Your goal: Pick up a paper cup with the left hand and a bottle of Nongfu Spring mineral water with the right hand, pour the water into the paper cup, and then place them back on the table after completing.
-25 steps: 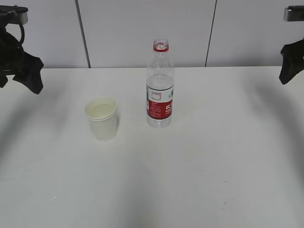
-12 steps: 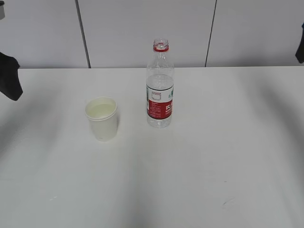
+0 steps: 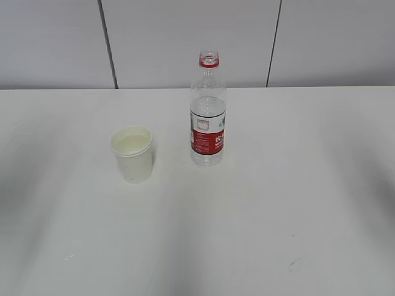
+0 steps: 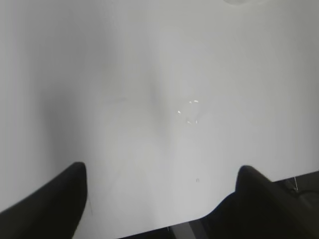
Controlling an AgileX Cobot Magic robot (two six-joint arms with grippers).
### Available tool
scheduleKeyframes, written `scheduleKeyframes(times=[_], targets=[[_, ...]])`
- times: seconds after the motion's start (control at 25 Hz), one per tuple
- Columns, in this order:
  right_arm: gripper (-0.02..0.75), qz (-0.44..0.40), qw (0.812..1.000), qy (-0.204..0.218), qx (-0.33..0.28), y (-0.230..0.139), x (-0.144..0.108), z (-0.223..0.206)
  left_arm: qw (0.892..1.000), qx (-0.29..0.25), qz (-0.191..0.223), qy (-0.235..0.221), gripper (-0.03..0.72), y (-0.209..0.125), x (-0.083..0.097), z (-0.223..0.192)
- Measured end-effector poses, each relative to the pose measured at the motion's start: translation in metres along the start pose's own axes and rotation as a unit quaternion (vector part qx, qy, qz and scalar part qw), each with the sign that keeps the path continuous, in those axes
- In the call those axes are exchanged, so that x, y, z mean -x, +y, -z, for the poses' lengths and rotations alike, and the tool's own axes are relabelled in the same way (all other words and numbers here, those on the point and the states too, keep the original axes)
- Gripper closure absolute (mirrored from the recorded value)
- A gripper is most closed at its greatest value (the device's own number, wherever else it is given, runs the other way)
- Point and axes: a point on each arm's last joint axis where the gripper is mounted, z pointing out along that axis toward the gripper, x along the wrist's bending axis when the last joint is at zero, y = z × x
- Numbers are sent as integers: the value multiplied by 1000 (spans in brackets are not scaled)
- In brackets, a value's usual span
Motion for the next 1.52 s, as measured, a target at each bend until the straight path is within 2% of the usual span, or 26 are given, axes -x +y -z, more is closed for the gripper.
scheduleKeyframes(times=[0.32, 0.72, 0.88, 1.24, 1.52], targets=[[144, 0, 994, -45, 103, -93, -30, 30, 998, 62, 19, -6, 135, -72, 3, 21], [144, -32, 989, -44, 137, -149, -47, 2, 985, 172, 13, -9, 160, -143, 5, 27], [144, -32, 987, -44, 154, -165, -52, -8, 973, 230, 10, -11, 169, -159, 5, 36], [145, -22, 962, -70, 264, -193, -63, 9, 944, 329, 3, -13, 181, -190, 7, 50], [145, 14, 952, -51, 301, -204, -65, 12, 944, 331, 3, -13, 186, -191, 7, 50]])
